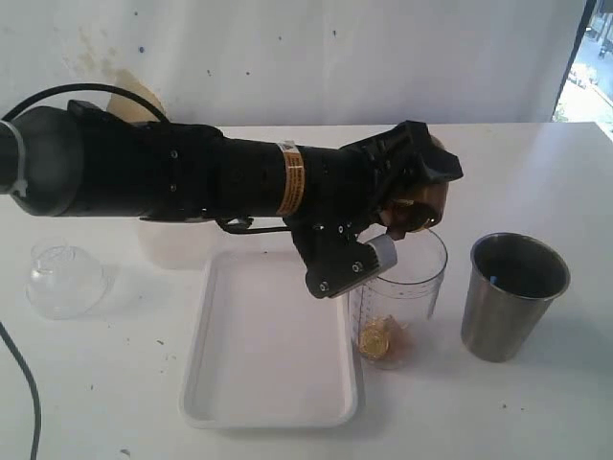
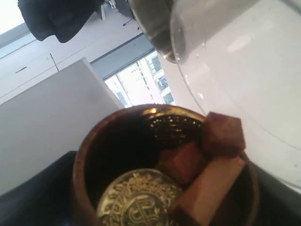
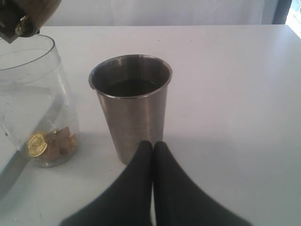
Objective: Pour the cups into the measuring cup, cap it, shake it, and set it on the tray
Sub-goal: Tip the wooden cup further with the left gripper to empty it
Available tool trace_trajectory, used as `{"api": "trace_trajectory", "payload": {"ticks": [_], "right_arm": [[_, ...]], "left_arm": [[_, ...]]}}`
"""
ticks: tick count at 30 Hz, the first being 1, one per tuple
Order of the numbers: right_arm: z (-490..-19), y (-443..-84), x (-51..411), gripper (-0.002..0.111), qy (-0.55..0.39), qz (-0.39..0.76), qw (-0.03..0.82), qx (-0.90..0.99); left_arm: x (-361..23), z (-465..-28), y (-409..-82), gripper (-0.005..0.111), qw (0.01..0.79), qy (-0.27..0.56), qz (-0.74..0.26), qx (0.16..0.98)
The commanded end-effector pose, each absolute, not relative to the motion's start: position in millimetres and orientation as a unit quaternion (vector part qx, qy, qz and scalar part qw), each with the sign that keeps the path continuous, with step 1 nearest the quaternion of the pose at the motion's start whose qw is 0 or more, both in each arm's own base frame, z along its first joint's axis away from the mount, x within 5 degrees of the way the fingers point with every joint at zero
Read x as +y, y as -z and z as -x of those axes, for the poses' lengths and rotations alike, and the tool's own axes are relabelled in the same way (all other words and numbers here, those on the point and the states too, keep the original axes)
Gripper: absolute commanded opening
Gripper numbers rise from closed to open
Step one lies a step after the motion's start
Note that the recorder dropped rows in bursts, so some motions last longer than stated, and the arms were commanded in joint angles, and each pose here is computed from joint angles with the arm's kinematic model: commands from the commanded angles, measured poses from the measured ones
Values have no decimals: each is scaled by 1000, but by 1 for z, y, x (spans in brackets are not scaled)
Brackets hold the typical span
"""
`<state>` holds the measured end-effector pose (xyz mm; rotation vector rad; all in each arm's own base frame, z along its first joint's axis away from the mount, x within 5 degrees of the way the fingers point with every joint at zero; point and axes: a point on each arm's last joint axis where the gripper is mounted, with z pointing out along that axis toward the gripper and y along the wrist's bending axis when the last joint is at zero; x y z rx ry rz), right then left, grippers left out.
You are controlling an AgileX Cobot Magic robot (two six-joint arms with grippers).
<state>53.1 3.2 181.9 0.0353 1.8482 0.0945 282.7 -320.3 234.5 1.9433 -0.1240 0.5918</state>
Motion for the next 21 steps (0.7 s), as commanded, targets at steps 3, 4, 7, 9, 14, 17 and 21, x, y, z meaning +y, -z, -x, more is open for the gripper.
{"api": "trace_trajectory", "payload": {"ticks": [3,4,7,9,14,17,21], "right_arm": [[-53,-182,3,0,-40,-16,607,794],[-53,-182,3,0,-40,-16,607,794],[-53,-182,3,0,-40,-16,607,794],[-53,-182,3,0,-40,-16,607,794],[-53,-182,3,0,-40,-16,607,794],[-53,-182,3,0,-40,-16,607,794],[-53,-182,3,0,-40,-16,607,794]], "left_arm": [[-321,-281,-240,0,530,-256,-806,-58],[-321,-281,-240,0,529,-258,-806,-61],[-321,-281,-240,0,520,-272,-806,-78],[-323,-278,-239,0,513,-277,-808,-85],[-326,-275,-239,0,512,-279,-807,-97],[-325,-276,-239,0,512,-280,-807,-92],[-326,-276,-240,0,513,-279,-806,-93]]}}
